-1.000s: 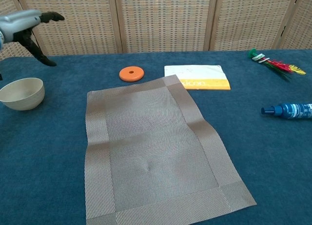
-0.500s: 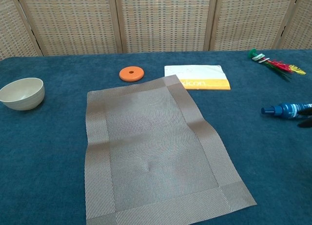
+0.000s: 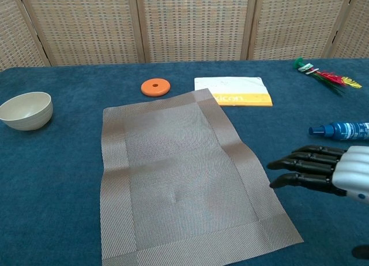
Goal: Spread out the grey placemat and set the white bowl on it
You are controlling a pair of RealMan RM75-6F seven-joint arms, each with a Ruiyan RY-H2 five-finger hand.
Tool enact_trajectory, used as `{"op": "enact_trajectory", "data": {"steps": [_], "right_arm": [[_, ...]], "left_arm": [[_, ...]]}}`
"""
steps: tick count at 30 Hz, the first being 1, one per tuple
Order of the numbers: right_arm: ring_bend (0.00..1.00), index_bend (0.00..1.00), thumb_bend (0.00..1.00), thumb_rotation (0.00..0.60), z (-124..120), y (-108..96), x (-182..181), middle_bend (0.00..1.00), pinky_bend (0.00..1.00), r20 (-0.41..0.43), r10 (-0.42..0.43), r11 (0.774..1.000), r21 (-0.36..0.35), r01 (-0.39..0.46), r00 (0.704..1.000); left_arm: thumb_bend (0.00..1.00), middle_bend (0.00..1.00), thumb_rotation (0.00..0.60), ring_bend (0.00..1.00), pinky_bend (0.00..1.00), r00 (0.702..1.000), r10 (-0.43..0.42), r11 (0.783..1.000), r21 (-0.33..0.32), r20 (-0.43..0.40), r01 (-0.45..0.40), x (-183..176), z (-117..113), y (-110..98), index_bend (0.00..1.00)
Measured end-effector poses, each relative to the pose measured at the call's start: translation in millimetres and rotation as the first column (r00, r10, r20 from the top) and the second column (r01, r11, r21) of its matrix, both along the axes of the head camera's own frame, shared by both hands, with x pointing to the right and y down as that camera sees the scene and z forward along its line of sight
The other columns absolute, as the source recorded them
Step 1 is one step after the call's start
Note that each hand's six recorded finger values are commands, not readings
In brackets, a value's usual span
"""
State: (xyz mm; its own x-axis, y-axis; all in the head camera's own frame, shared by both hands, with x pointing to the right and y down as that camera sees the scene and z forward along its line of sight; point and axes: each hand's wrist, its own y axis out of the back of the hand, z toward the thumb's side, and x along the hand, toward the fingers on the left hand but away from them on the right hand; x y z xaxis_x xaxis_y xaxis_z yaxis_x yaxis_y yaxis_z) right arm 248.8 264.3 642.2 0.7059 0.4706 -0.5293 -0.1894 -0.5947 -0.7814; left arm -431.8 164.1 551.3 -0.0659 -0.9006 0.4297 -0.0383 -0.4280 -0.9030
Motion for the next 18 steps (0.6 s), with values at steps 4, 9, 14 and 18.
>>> {"op": "enact_trajectory", "data": {"steps": [4, 9, 14, 18], "right_arm": [[0.0, 0.15, 0.0, 0.6, 13.4, -6.1, -11.0, 0.0, 0.0, -0.009, -0.023, 1.0, 0.004, 0.024, 1.0], [0.0, 0.15, 0.0, 0.6, 25.6, -6.3, -19.3, 0.0, 0.0, -0.03, -0.056, 0.998, 0.001, 0.057, 0.998], [0.0, 0.14, 0.0, 0.6, 32.1, -4.2, -21.1, 0.0, 0.0, -0.044, -0.071, 0.997, 0.006, 0.071, 0.997], [0.0, 0.14, 0.0, 0.6, 37.1, -6.6, -20.4, 0.0, 0.0, -0.043, -0.048, 0.999, -0.004, 0.048, 0.998]], "left_arm": [[0.0, 0.0, 0.6, 0.0, 0.0, 1.0, 0.008, 1.0, -0.008, 0.001, -0.008, 1.5, 2.8, 0.7, 0.0], [0.0, 0.0, 0.6, 0.0, 0.0, 1.0, 0.017, 1.0, -0.017, -0.001, -0.017, 3.0, 5.3, 1.0, 0.0], [0.0, 0.0, 0.6, 0.0, 0.0, 1.0, 0.019, 1.0, -0.023, -0.003, -0.019, 3.2, 6.7, 0.6, 0.0], [0.0, 0.0, 0.6, 0.0, 0.0, 1.0, 0.012, 1.0, -0.029, -0.006, -0.013, 2.0, 7.8, 0.1, 0.0]]}}
